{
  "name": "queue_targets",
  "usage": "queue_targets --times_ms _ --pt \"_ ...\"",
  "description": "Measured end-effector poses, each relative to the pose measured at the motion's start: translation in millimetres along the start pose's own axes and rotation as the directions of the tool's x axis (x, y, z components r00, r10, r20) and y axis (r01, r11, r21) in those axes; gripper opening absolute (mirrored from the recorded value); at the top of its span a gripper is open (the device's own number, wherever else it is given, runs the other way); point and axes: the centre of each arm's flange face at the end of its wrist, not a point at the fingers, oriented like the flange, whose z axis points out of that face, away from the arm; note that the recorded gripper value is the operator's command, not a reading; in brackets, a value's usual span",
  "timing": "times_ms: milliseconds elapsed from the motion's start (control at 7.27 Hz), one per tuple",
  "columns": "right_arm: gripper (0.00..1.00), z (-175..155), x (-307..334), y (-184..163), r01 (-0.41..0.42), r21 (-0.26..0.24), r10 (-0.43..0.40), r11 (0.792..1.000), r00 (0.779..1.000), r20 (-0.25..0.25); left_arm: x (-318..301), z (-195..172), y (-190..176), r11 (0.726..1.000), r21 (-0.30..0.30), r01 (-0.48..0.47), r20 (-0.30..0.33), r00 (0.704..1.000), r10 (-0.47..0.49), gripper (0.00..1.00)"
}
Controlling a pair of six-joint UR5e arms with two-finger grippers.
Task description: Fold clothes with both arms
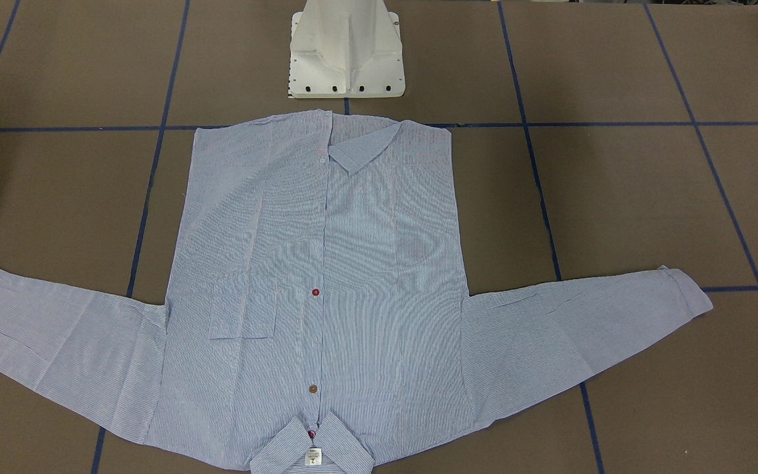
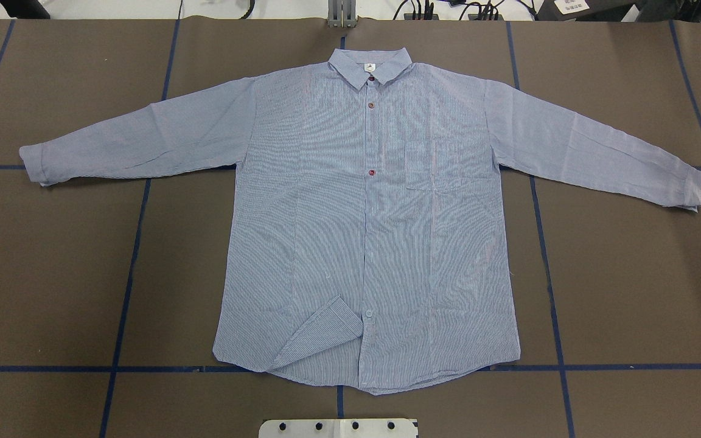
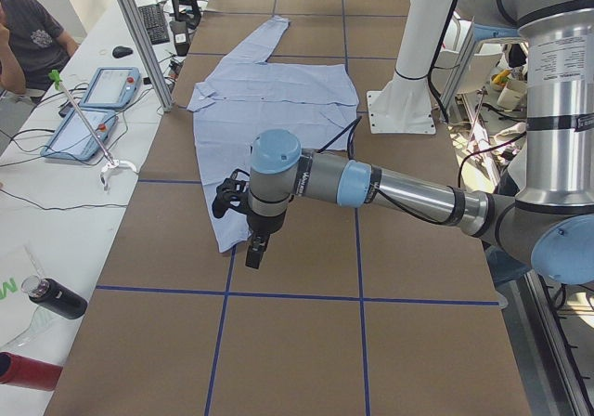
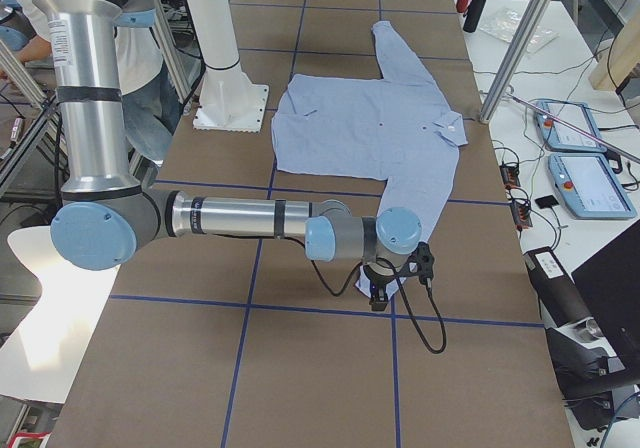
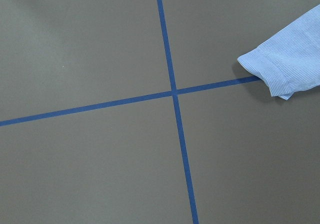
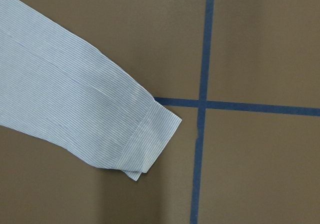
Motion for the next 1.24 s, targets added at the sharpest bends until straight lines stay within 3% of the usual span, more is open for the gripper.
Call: queue_targets --times_ms 138,550,825,1238 --pt "1.00 12.9 -12.1 -3.0 0.006 -0.004 -0.006 1.000 1.000 0.005 3.7 -2.2 -1.3 1.000 0.021 -0.014 -0.021 1.000 0.014 1.00" --pt "1.00 68.3 -27.7 1.6 -0.003 0.085 0.011 0.996 0.996 -0.090 8.5 -4.7 -2.2 0.999 0.038 -0.022 -0.050 0.998 0.024 1.00" --pt "0.93 107.2 -9.7 15.9 0.030 0.141 -0.020 0.989 0.997 -0.074 8.4 -4.1 -2.0 0.999 0.035 -0.020 -0.048 0.999 0.022 1.00" --pt "0.83 129.8 -37.3 12.8 -0.034 0.126 0.034 0.992 0.999 -0.001 6.6 -1.7 -1.0 0.999 0.029 -0.014 -0.049 0.999 0.015 1.00"
